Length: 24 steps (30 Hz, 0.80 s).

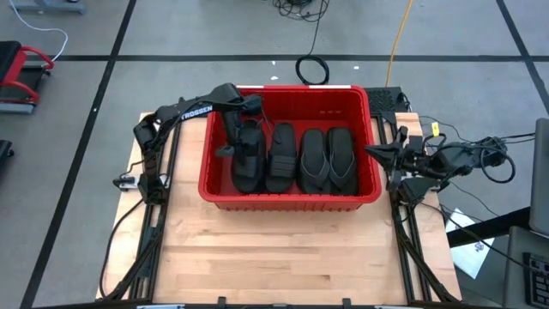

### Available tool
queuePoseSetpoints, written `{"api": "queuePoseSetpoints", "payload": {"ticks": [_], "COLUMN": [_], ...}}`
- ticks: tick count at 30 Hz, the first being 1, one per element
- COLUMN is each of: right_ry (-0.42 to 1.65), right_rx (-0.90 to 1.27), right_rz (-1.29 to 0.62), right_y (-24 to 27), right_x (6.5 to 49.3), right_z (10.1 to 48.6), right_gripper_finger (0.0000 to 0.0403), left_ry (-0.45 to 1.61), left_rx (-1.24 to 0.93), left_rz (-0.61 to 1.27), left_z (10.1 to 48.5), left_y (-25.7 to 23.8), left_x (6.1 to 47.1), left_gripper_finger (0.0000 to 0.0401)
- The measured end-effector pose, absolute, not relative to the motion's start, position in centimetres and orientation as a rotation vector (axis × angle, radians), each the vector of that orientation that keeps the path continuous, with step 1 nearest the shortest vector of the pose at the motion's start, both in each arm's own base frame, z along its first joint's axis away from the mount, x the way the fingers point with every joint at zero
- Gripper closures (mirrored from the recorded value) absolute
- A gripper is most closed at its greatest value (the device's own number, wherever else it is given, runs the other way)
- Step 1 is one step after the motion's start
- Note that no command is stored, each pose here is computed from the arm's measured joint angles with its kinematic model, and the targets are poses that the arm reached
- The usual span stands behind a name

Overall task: Pick and place slides into bin
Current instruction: Put the slipper into the bin

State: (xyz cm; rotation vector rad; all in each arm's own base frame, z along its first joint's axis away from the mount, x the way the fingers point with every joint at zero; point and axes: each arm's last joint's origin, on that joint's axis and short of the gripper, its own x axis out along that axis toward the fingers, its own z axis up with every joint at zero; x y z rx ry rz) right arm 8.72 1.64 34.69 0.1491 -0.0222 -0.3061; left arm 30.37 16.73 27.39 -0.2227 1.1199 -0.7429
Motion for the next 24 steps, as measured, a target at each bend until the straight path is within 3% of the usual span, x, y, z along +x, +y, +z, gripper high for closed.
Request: {"api": "queuePoseSetpoints", "payload": {"ticks": [11,24], "right_ry": [0.009,0.001], "right_rx": [0.158,0.177], "right_rz": [-0.312,-0.313], "right_y": [1.6,1.6], "right_x": [8.6,8.6], "right_z": [34.3,34.4], "right_gripper_finger": [0.0403,0.0403], "left_ry": [1.055,1.154], "left_rx": [-0.2,-0.156], "left_rz": [-0.74,-0.772], "left_z": [24.3,21.9], "left_y": [17.2,16.5], "left_x": [30.4,29.7], "left_gripper_finger": [0.0401,0.04]}}
